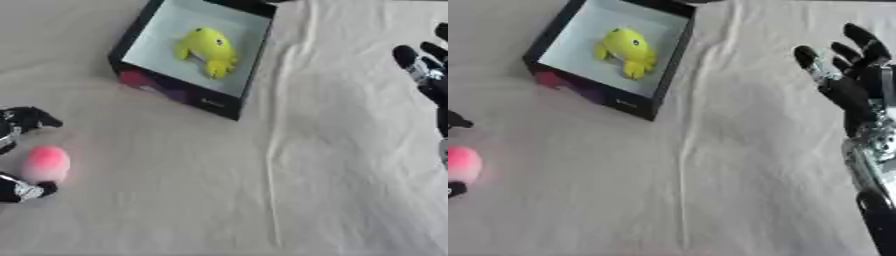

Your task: Pick up objects on the table and place them in the box.

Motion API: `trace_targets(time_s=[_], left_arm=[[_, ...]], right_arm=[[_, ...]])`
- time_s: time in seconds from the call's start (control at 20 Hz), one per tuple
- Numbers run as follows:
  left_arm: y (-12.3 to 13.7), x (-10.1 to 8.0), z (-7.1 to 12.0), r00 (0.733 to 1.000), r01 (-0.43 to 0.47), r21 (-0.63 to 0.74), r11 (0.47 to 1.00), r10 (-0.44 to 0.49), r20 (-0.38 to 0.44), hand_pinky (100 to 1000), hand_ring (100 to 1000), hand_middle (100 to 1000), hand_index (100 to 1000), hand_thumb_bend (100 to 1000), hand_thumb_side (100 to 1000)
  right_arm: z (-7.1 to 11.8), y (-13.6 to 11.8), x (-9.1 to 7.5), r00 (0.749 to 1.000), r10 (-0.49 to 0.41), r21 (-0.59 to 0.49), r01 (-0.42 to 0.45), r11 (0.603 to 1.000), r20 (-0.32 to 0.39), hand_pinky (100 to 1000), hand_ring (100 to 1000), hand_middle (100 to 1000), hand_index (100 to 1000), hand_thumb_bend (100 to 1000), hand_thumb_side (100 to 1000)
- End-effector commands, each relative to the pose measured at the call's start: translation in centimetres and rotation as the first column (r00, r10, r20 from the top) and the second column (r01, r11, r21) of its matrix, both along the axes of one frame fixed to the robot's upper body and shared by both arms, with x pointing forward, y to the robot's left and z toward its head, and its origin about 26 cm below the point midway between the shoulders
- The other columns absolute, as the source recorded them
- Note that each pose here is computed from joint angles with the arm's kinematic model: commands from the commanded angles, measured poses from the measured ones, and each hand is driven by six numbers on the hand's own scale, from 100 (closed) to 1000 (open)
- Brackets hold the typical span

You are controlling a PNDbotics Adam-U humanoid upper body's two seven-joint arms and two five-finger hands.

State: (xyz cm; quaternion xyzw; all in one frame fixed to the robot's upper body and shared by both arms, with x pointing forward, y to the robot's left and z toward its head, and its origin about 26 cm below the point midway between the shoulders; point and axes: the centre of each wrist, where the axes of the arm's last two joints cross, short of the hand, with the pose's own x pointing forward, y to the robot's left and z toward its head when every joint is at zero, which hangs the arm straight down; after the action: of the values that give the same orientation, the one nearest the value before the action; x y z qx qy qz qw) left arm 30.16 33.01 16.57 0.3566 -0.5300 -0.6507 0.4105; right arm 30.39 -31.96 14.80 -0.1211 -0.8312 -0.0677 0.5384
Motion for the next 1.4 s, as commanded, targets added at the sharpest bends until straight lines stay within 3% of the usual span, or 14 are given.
trace_targets(time_s=[0.05, 0.3, 0.5, 0.9, 0.95, 1.0, 1.2, 1.4], left_arm=[[0.0, 0.1, 0.8, 1.000, 0.008, 0.001, 1.000, -0.008, 0.020, 777, 700, 695, 645, 338, 100], [-0.7, -0.3, 1.9, 0.998, 0.049, 0.022, 0.999, -0.050, 0.029, 758, 682, 659, 533, 316, 100], [-2.1, -1.2, 4.7, 0.981, 0.117, 0.046, 0.992, -0.123, 0.147, 752, 674, 646, 508, 318, 100], [-3.2, -0.8, 10.3, 0.882, 0.235, 0.046, 0.971, -0.233, 0.410, 749, 665, 632, 486, 345, 100], [-3.3, -0.7, 11.0, 0.870, 0.244, 0.046, 0.969, -0.240, 0.431, 747, 661, 631, 481, 163, 100], [-3.4, -0.7, 11.6, 0.861, 0.252, 0.043, 0.967, -0.245, 0.446, 747, 661, 629, 481, 348, 100], [-4.1, -0.7, 14.6, 0.838, 0.285, -0.032, 0.958, -0.233, 0.493, 740, 637, 620, 468, 333, 100], [-4.9, 0.6, 17.2, 0.848, 0.320, -0.126, 0.939, -0.225, 0.480, 739, 623, 611, 459, 321, 100]], right_arm=[[0.7, -0.3, 0.0, 1.000, -0.004, -0.014, 0.005, 1.000, 0.023, 928, 877, 912, 847, 740, 279], [0.8, -0.3, 0.0, 1.000, -0.005, -0.014, 0.006, 1.000, 0.023, 928, 877, 912, 847, 738, 283], [0.8, -0.4, 0.0, 1.000, -0.007, -0.020, 0.008, 1.000, 0.022, 928, 877, 912, 847, 739, 285], [0.6, -0.6, -0.1, 1.000, -0.005, -0.027, 0.006, 1.000, 0.012, 929, 877, 912, 847, 738, 289], [0.6, -0.6, -0.1, 1.000, -0.004, -0.027, 0.005, 1.000, 0.011, 929, 877, 912, 848, 732, 299], [0.6, -0.6, -0.1, 1.000, -0.004, -0.028, 0.004, 1.000, 0.010, 929, 877, 912, 847, 738, 289], [0.5, -0.6, -0.1, 1.000, -0.003, -0.030, 0.003, 1.000, 0.004, 929, 878, 913, 848, 738, 289], [0.6, -0.5, 0.0, 1.000, 0.009, -0.033, -0.009, 0.999, 0.003, 929, 878, 913, 848, 736, 292]])
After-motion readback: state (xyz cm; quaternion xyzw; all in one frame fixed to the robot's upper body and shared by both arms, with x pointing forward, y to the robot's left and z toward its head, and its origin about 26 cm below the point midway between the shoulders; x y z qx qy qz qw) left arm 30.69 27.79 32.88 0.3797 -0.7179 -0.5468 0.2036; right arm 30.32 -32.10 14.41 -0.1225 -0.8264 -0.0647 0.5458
